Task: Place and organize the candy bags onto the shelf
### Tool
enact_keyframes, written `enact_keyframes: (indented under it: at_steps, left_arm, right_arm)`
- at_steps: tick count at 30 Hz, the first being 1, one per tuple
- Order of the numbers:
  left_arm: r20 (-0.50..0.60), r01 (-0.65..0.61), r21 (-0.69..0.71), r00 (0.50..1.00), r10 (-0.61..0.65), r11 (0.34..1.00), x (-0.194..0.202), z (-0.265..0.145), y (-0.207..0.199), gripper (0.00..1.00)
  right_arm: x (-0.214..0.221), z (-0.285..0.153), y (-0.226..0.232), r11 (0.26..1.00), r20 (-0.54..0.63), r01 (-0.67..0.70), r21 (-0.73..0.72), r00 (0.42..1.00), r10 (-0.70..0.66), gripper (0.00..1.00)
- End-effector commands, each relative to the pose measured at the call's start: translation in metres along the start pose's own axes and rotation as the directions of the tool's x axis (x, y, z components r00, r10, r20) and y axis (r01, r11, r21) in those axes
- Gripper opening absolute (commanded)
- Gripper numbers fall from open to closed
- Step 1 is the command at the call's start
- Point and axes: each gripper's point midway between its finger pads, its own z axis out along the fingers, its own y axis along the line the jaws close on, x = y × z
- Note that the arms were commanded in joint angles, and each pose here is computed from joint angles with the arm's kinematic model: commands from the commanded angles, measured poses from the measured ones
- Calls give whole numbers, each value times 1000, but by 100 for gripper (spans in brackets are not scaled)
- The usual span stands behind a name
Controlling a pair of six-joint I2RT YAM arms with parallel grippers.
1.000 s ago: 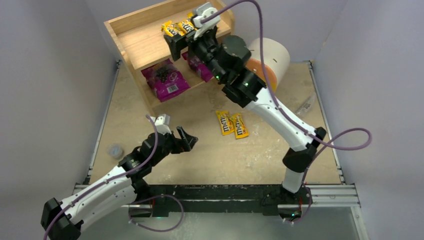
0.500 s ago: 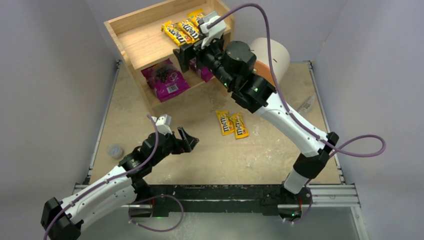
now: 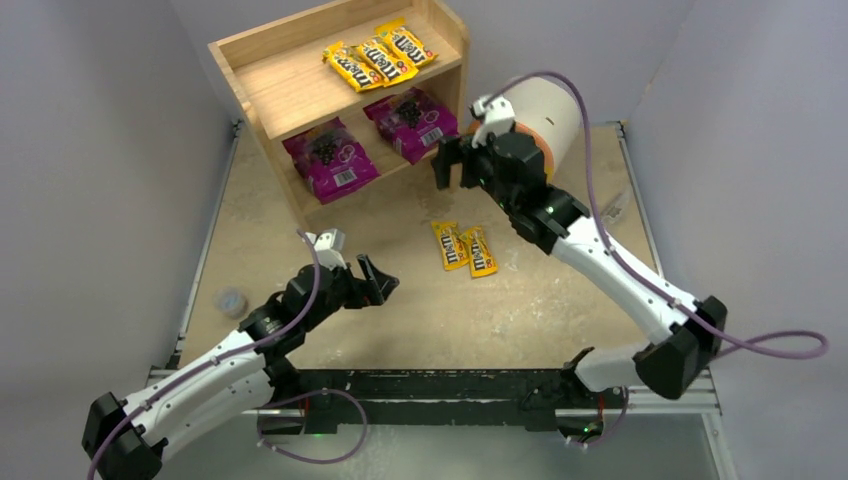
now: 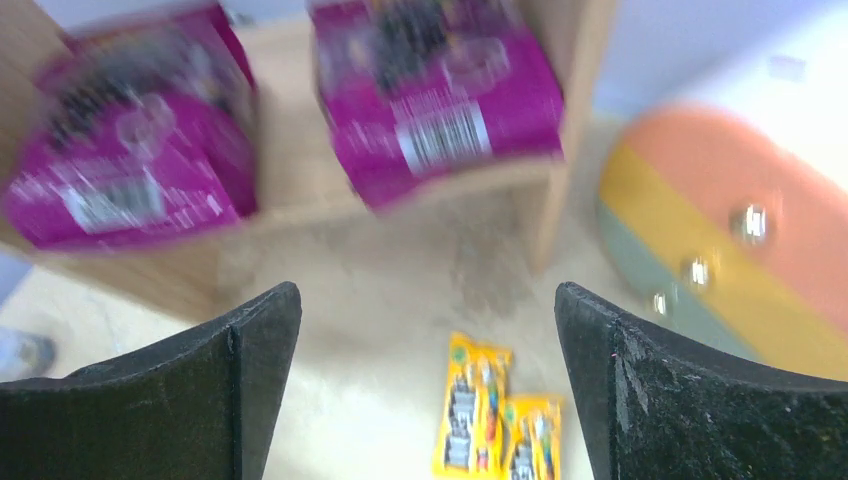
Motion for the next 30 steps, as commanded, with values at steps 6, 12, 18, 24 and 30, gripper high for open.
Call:
enact_keyframes:
  at_steps: [6,12,18,24,30]
  left_arm:
    - [7,-23,34,1000,23,999,-4,7,-9,89]
    - [-16,-38,38,999,38,999,-1,13,-11,89]
    - [-19,-44,45,999,44,998,-1,14,-13,89]
    - [-14,-43,38,999,44,998,-3,14,-12,88]
    - [-12,-55,31,998,55,998,-5,14,-13,88]
  right_arm:
    - [133,-50,-48,965,-168,-194,176,960,223,99]
    - [222,-56,-62,960,-369,-161,228,898,238,96]
    - [260,-44,-87,935,-429,-266,235,835,346,91]
    - [292,-37,-101,926,-499,-278,253,783,372,78]
    - [315,-38,-107,929,-538,-255,266,761,363,74]
